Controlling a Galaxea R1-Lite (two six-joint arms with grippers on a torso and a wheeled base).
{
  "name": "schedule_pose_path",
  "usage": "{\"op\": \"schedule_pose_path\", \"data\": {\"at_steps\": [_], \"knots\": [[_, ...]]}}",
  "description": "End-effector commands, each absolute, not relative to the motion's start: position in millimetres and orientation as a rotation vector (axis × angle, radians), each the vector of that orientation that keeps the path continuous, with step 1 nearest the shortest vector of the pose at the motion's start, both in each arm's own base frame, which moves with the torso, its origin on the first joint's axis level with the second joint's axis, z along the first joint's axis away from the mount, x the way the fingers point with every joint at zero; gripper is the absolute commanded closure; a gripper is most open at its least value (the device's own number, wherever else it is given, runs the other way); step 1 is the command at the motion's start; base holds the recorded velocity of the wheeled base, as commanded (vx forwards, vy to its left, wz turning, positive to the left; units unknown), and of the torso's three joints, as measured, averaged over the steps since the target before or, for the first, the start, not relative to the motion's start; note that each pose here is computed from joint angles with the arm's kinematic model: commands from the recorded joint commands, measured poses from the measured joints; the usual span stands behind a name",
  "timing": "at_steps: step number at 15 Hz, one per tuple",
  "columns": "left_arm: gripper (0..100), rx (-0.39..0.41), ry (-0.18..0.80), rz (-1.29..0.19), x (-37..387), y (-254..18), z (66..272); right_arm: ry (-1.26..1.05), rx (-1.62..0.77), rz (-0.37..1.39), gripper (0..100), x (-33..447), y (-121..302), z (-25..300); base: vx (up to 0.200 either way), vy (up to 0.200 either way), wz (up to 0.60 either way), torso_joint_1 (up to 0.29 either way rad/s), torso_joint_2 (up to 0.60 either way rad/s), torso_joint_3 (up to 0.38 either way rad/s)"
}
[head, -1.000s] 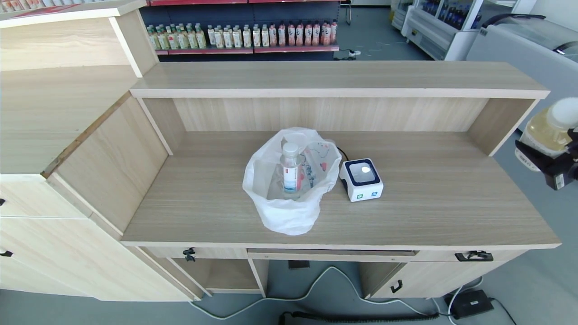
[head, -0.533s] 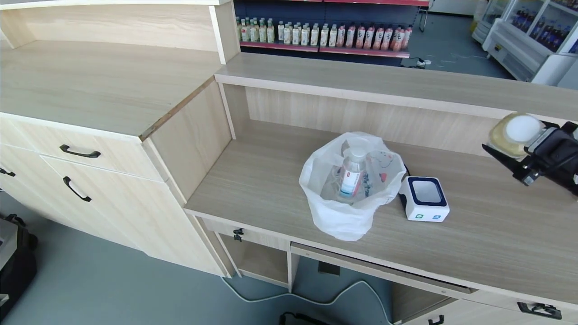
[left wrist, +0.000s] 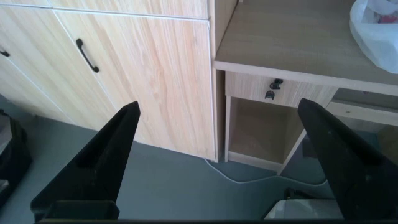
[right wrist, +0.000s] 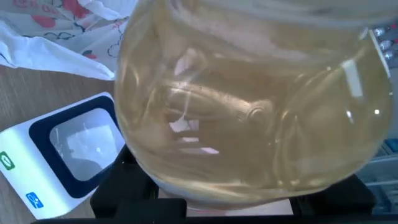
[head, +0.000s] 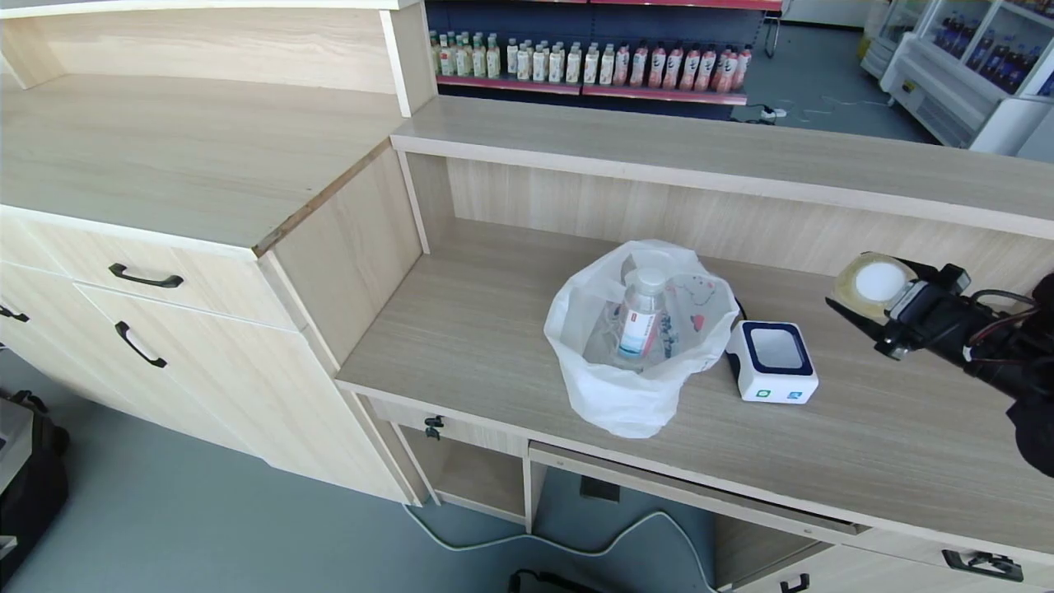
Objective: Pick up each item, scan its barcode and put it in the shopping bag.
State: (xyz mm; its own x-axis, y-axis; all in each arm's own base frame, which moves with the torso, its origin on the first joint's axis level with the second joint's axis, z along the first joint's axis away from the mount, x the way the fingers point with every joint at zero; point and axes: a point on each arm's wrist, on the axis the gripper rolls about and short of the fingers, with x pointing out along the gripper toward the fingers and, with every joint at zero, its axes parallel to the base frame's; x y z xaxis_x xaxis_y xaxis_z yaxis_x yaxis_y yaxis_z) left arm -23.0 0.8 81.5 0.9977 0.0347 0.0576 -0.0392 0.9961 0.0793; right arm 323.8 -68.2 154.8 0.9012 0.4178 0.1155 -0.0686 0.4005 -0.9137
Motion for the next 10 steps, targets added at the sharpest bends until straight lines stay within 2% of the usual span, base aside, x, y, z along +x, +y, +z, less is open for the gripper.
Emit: {"op": "schedule_pose_path", "data": {"at_steps": [1,10], "knots": [[0,0.080,-0.057,0.038,-23,1,81,-0.333,-1.102,0.366,100,336,-64,132,0.000,0.000,0.00,0.000,0.00,0.000],[0,0.079,-0.057,0.038,-23,1,81,-0.347,-1.121,0.374,100,349,-62,108,0.000,0.000,0.00,0.000,0.00,0.000]]}}
